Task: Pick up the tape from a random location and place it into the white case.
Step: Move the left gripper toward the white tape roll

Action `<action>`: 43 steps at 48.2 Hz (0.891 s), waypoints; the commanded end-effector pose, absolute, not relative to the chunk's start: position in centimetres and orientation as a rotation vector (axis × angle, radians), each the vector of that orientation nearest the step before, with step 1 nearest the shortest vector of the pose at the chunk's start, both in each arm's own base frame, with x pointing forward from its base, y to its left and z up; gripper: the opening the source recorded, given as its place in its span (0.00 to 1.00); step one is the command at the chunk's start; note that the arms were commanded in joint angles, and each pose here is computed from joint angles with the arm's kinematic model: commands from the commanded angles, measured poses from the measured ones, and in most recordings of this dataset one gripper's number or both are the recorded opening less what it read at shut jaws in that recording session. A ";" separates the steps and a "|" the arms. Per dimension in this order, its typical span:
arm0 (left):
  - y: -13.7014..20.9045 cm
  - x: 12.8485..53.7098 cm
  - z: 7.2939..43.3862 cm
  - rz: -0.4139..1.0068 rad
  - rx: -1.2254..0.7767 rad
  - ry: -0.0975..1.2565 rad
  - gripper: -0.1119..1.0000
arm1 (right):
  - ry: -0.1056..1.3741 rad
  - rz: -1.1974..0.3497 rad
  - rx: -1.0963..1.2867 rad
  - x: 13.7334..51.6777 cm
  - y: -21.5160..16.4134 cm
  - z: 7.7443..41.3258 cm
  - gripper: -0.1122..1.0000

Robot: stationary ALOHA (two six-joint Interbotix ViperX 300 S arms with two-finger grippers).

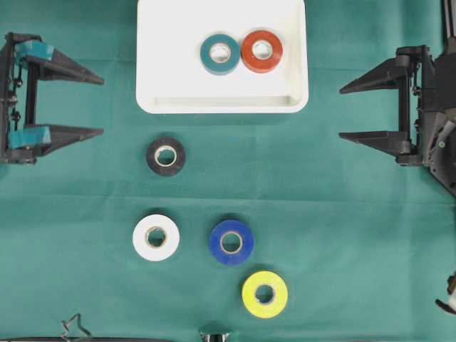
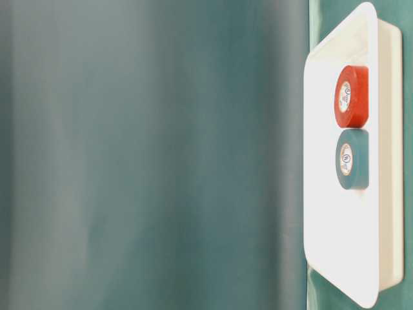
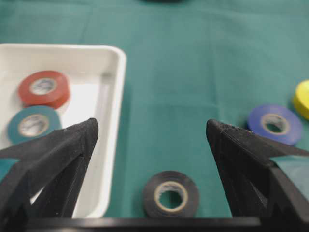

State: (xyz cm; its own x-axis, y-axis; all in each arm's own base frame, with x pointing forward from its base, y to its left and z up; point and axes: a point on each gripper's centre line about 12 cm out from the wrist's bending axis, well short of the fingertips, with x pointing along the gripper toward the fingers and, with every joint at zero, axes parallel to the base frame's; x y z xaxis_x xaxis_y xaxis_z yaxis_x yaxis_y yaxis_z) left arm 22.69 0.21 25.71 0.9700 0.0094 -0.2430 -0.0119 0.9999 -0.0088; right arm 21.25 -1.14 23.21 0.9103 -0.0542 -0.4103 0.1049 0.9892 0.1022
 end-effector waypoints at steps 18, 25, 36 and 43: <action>-4.6 22.4 26.5 -0.193 -0.032 0.227 0.98 | 0.385 -0.078 0.124 21.6 -1.1 24.2 0.86; -6.0 22.0 26.5 -0.256 -0.032 0.232 0.98 | 0.385 -0.078 0.124 21.6 -1.1 24.3 0.86; -7.4 21.6 26.5 -0.322 -0.023 0.235 0.98 | 0.384 -0.078 0.124 21.6 -1.1 24.4 0.86; -7.4 21.6 26.5 -0.322 -0.023 0.233 0.98 | 0.384 -0.078 0.124 21.6 -1.1 24.4 0.86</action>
